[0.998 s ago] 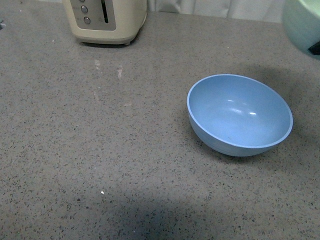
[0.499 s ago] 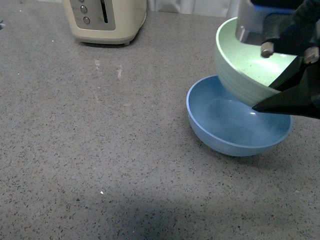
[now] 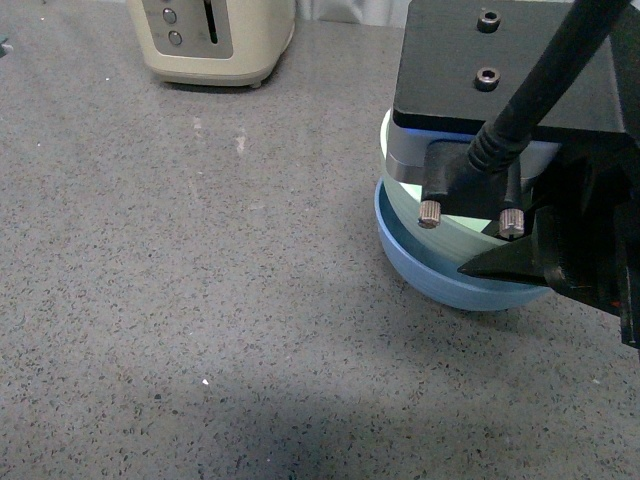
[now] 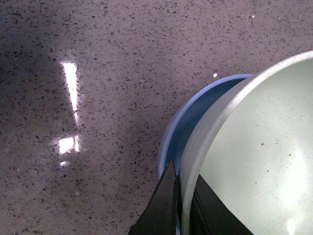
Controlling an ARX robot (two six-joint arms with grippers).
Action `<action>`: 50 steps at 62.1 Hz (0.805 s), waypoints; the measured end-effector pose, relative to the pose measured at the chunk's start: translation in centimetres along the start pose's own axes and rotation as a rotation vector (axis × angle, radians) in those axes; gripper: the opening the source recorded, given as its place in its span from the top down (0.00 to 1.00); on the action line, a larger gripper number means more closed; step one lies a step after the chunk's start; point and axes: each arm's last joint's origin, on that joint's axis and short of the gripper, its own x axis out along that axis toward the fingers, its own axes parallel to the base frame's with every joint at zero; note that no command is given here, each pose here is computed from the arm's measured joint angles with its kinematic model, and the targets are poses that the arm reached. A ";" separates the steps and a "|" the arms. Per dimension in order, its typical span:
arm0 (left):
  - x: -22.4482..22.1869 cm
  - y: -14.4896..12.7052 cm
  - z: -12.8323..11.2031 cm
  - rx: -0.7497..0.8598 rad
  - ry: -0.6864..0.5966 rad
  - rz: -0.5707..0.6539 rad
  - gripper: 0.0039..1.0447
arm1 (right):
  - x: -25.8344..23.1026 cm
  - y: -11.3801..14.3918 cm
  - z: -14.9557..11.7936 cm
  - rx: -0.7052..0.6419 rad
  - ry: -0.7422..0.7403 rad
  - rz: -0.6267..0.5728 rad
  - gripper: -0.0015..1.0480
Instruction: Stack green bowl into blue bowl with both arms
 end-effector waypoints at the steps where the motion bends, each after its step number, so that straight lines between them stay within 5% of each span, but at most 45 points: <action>1: 0.0 0.0 0.0 0.000 0.000 0.000 0.06 | 0.0 0.0 0.0 0.001 0.000 0.001 0.98; 22: 0.0 0.0 0.0 0.000 0.000 0.000 0.06 | 0.3 -0.2 -0.4 0.012 0.018 -0.009 0.98; 50: 0.0 0.0 0.0 0.000 0.000 0.000 0.06 | -0.1 -0.8 -0.6 0.044 0.010 -0.057 0.35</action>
